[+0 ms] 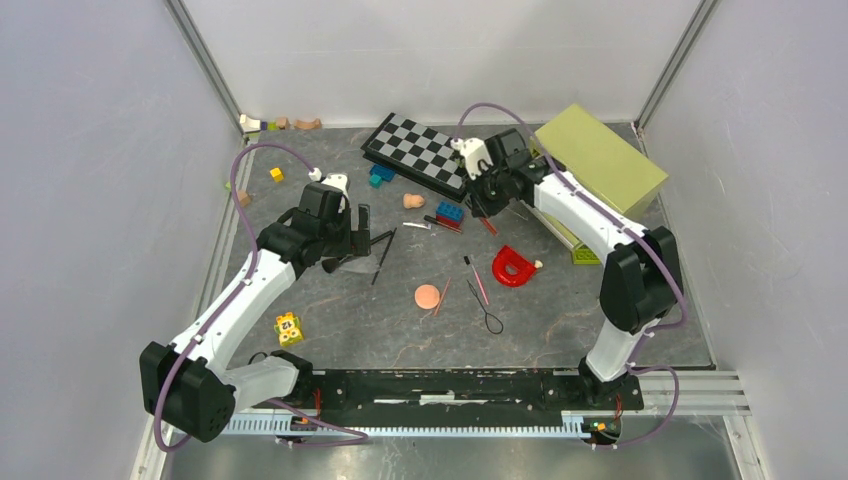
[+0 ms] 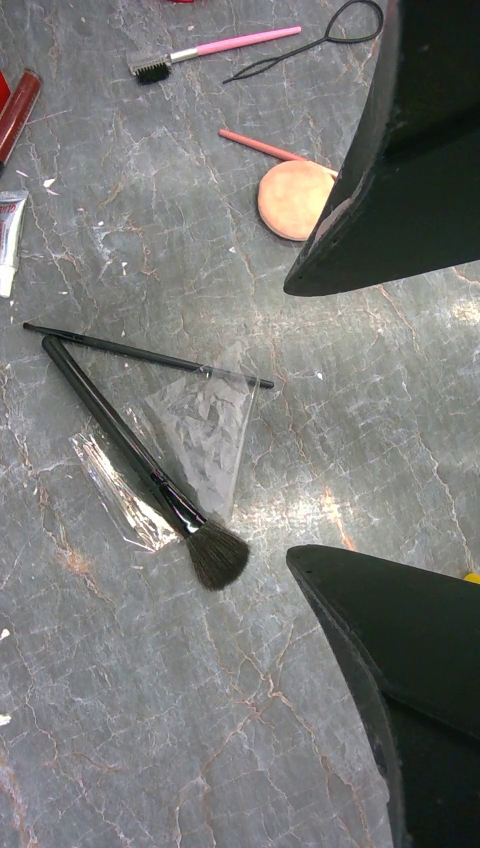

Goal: Organize the makeup
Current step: Pick up the makeup from the center of the board, then place the makeup in the drawer.

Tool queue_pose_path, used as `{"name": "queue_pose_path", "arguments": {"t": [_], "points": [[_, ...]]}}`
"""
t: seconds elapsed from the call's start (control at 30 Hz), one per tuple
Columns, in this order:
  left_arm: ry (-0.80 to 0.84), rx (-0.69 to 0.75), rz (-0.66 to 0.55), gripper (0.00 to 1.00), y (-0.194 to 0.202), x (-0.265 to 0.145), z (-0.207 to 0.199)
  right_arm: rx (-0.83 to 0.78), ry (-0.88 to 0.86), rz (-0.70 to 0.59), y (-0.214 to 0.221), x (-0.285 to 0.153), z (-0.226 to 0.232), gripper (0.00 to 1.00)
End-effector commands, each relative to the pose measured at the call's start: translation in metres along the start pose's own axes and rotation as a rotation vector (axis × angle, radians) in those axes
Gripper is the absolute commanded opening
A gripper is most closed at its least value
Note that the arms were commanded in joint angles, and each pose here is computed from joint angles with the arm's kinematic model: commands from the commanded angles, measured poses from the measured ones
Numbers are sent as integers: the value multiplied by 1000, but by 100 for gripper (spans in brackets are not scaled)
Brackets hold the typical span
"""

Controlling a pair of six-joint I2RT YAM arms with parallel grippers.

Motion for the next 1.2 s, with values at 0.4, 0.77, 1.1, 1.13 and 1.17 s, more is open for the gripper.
{"name": "queue_pose_path", "arguments": {"t": [0.4,0.77,1.1,1.13,1.17], "points": [[32,37,-28,100,-7,1,-3,25,397,-25,-19,-111,-116,17],[43,37,-9,100,-4,5,-5,-9,487,117,10,-100,-146,15],[40,40,-6,100,-4,6,-5,-64,387,186,41,-69,-135,17],[39,40,-4,100,-4,7,-5,-67,380,188,43,-67,-134,17],[39,41,-2,100,-4,7,-5,-69,377,194,45,-66,-134,17]]}}
Point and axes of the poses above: each gripper's point midway between its finger pads, its own x axis out along the fingers, its own z axis along the line the jaws close on, y = z × x, the point moved 5 cm from there along -x, back along the fingers, and after that the axes turned 8 degrees about -x, right-handed, at the moved point
